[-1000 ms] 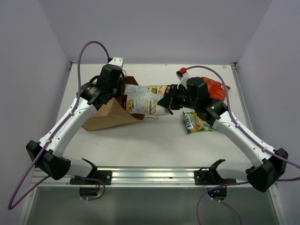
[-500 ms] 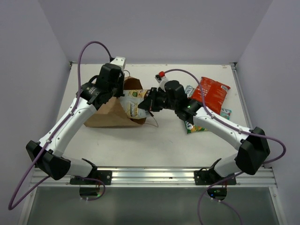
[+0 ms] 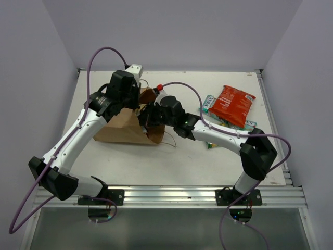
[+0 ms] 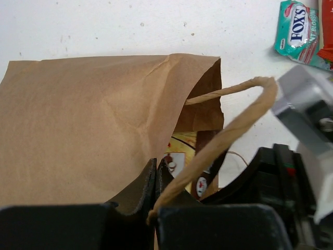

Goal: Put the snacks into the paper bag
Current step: Place the snack in the paper bag, then pick up the snack from the center of the board.

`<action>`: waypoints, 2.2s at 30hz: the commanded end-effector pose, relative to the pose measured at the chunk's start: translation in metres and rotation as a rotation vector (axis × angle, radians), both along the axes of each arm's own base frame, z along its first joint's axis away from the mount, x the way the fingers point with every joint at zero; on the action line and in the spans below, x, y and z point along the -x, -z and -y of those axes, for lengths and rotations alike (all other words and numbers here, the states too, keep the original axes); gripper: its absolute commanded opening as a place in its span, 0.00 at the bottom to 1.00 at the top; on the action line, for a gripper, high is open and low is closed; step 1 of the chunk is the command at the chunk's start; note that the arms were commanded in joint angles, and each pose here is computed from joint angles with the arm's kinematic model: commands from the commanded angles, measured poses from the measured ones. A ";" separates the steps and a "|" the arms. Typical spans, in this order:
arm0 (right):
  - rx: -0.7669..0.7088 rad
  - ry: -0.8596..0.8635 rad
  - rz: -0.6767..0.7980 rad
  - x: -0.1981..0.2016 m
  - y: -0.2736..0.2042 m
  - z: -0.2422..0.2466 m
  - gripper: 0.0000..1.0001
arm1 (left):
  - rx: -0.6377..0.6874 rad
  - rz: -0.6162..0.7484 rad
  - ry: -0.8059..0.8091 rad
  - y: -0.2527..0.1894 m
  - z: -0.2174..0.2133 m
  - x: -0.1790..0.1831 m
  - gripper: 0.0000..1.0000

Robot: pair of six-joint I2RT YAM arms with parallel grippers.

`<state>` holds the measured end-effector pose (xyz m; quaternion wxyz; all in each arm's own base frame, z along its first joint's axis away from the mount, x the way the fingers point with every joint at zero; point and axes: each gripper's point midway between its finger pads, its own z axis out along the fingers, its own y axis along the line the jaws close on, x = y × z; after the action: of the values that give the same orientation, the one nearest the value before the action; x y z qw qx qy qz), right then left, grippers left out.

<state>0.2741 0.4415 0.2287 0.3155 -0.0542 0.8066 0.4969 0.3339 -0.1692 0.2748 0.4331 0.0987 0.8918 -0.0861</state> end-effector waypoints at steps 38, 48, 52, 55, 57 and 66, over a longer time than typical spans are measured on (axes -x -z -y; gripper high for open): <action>0.619 0.137 0.368 -0.009 -0.038 0.140 0.96 | -0.026 0.136 -0.036 -0.030 -0.019 0.000 0.00; 1.072 0.378 0.401 -0.035 -0.024 0.273 0.98 | -0.044 0.127 -0.031 -0.027 -0.022 0.004 0.00; 1.229 0.419 0.402 -0.044 -0.011 0.311 0.99 | -0.048 0.133 -0.036 -0.028 -0.025 0.007 0.00; 1.401 0.414 0.453 -0.051 0.003 0.341 0.99 | -0.060 0.127 -0.038 -0.027 -0.027 0.008 0.00; 1.470 0.366 0.448 -0.054 0.018 0.354 0.99 | -0.069 0.121 -0.042 -0.026 -0.029 0.009 0.00; 1.554 0.360 0.452 -0.081 0.048 0.385 0.99 | -0.090 0.104 -0.031 -0.021 -0.030 0.009 0.00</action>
<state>0.3340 0.0548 0.1733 0.3859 -0.2112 0.8592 -0.2613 0.3251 -0.1463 0.2848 0.4597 0.1047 0.8807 -0.0466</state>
